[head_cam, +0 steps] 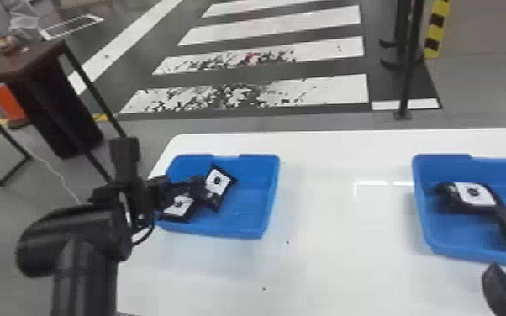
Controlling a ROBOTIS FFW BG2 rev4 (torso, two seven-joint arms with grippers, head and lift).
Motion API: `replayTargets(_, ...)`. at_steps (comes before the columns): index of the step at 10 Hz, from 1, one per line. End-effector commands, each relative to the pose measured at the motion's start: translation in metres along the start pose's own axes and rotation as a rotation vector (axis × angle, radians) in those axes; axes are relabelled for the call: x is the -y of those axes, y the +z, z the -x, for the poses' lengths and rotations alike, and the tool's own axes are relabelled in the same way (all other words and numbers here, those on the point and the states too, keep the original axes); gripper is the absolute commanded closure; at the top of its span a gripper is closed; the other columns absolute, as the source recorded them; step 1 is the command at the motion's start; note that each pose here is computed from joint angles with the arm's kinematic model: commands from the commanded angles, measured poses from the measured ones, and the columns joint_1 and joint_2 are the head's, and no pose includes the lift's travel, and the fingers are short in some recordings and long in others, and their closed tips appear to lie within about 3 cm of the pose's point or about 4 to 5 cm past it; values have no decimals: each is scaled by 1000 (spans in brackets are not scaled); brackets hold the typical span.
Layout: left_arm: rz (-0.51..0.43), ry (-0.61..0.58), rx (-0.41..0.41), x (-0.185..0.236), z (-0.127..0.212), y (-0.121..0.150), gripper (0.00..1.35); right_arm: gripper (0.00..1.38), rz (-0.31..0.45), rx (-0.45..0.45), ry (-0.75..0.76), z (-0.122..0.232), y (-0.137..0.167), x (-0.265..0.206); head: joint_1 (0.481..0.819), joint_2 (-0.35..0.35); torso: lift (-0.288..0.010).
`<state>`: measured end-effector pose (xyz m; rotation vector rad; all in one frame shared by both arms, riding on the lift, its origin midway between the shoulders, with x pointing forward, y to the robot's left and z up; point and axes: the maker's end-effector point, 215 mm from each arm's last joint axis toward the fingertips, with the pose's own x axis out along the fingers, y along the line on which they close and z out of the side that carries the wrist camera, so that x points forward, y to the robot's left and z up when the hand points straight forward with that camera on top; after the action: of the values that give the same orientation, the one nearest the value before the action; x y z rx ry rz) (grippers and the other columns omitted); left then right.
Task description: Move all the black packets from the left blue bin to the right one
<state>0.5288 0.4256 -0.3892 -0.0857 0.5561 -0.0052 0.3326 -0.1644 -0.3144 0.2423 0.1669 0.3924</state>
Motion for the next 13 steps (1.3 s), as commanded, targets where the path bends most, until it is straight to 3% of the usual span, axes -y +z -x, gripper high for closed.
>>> replayTargets(1, -8, 9, -65, -2, -24, -4, 133, 148, -16, -11, 1, 0, -6, 0, 695, 328, -140)
replayTargets(7, -25, 10, -234, 12, -72, -40, 114, 151, -67, -39, 16, -4, -22, -3, 695, 310, -140)
replayTargets(9, -23, -12, -263, 18, -87, -50, 183, 153, -82, -44, 23, -6, -25, -4, 695, 304, -140)
replayTargets(10, -16, -27, -276, 24, -90, -57, 352, 151, -95, -50, 24, -6, -29, -5, 695, 300, -140)
replayTargets(12, -23, -58, -248, 35, -94, -52, 967, 151, -98, -48, 25, -6, -29, -5, 695, 293, -140)
replayTargets(13, -29, -68, -232, 37, -94, -47, 1118, 153, -100, -53, 27, -6, -30, -6, 695, 287, -140)
